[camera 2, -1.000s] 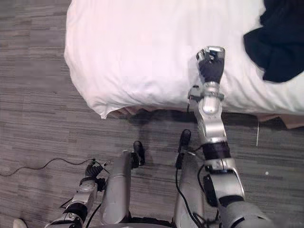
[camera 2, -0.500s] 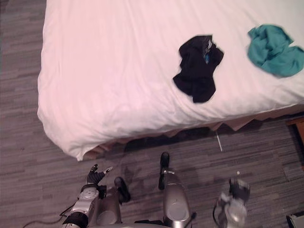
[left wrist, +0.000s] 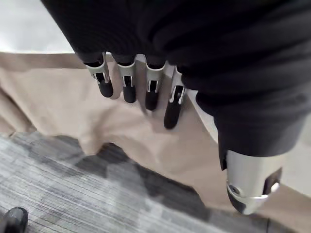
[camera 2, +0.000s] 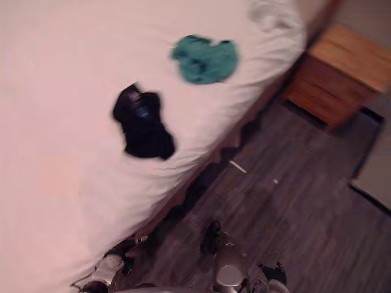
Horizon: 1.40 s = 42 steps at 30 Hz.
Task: Tidy the bed and pick cloth on bed and put in laundry
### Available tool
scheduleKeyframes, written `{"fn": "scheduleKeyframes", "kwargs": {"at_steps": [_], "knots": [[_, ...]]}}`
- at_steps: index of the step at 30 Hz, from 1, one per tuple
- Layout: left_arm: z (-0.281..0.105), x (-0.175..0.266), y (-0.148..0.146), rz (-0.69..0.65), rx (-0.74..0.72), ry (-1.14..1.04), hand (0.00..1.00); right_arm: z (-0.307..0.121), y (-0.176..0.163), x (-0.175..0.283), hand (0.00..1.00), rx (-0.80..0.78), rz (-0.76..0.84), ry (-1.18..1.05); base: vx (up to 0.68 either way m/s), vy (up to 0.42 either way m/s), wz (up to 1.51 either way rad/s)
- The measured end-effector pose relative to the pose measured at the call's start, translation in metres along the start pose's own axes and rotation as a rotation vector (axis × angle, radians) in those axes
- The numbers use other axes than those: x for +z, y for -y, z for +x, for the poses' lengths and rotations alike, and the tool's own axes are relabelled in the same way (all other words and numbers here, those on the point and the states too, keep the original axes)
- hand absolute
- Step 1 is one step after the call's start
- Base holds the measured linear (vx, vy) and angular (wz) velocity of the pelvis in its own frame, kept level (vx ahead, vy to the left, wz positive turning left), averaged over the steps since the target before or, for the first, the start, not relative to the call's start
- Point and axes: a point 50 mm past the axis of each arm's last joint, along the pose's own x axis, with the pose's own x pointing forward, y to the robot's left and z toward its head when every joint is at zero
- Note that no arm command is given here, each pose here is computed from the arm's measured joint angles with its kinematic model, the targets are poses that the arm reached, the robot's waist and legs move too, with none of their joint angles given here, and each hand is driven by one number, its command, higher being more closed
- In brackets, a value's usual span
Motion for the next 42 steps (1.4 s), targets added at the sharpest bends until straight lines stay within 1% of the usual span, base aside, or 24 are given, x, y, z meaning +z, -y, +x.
{"fn": "scheduleKeyframes", "kwargs": {"at_steps": [1,2,4,6,10,12,13,14,16,18,21,25,27,28,29,30,33,34,35,37,42], "knots": [[-0.003,-0.006,0.005,-0.010,-0.010,-0.018,0.00,0.000,-0.002,0.002,0.00,0.011,-0.018,0.010,0.39,0.005,-2.85],[-0.002,-0.002,0.002,-0.082,-0.004,-0.013,0.00,-0.001,-0.007,0.004,0.00,0.037,-0.049,0.024,0.34,0.084,-2.50],[-0.001,0.004,0.006,-0.236,-0.064,-0.024,0.00,-0.001,-0.006,0.001,0.00,0.056,-0.125,0.025,0.29,0.118,-2.09],[-0.001,0.015,0.009,-0.266,-0.066,0.013,0.00,-0.001,-0.013,0.005,0.00,0.076,-0.163,0.038,0.24,0.173,-1.75],[-0.001,0.016,0.007,-0.224,-0.058,0.038,0.00,0.000,-0.020,0.013,0.00,0.099,-0.193,0.072,0.20,0.215,-1.78],[0.000,0.014,0.005,-0.178,-0.041,0.030,0.00,-0.003,-0.022,0.006,0.00,0.107,-0.198,0.056,0.28,0.212,-1.17],[0.000,0.015,0.005,-0.138,-0.027,0.038,0.00,-0.006,-0.017,-0.008,0.00,0.100,-0.207,0.019,0.27,0.148,-0.11],[0.000,0.015,0.006,-0.128,-0.028,0.041,0.00,-0.008,-0.015,-0.015,0.00,0.097,-0.216,0.001,0.32,0.144,0.07],[-0.001,0.014,0.009,-0.112,-0.039,0.041,0.00,-0.009,-0.013,-0.020,0.00,0.095,-0.239,-0.009,0.24,0.082,0.09],[-0.002,0.013,0.015,-0.066,-0.057,0.049,0.00,-0.008,-0.015,-0.014,0.00,0.114,-0.268,0.015,0.18,0.013,0.12],[-0.004,0.013,0.022,-0.071,-0.056,0.047,0.00,-0.008,-0.014,-0.011,0.00,0.115,-0.271,0.025,0.30,-0.172,0.44],[-0.003,0.008,0.017,-0.066,-0.034,0.028,0.00,-0.004,-0.013,-0.001,0.00,0.106,-0.248,0.041,0.36,-0.288,0.28],[-0.002,0.016,0.021,-0.036,-0.047,0.053,0.00,0.000,-0.013,0.012,0.00,0.088,-0.204,0.067,0.34,-0.230,0.14],[-0.002,0.015,0.022,-0.043,-0.049,0.047,0.00,0.001,-0.014,0.018,0.00,0.089,-0.199,0.088,0.25,-0.180,0.12],[-0.001,0.011,0.016,-0.033,-0.036,0.037,0.00,-0.001,-0.014,0.014,0.00,0.092,-0.201,0.080,0.18,-0.149,0.23],[-0.001,0.009,0.016,-0.037,-0.032,0.029,0.00,-0.001,-0.017,0.013,0.00,0.102,-0.205,0.076,0.33,-0.253,0.34],[-0.005,-0.004,0.020,-0.093,-0.029,-0.018,0.00,0.000,-0.012,0.012,0.00,0.084,-0.207,0.068,0.39,-0.279,0.08],[-0.008,-0.004,0.020,-0.192,-0.006,-0.015,0.00,-0.001,-0.005,0.009,0.00,0.069,-0.214,0.069,0.39,-0.175,-0.08],[-0.009,-0.004,0.020,-0.201,-0.003,-0.012,0.00,-0.001,-0.004,0.009,0.00,0.067,-0.215,0.068,0.48,-0.141,-0.43],[-0.010,0.003,0.016,-0.257,0.019,0.028,0.00,-0.001,-0.001,0.007,0.00,0.052,-0.221,0.060,0.38,-0.027,-0.67],[-0.007,0.019,0.010,-0.311,0.051,0.089,0.00,0.003,-0.011,0.012,0.00,0.067,-0.225,0.045,0.46,0.087,-0.51]]}}
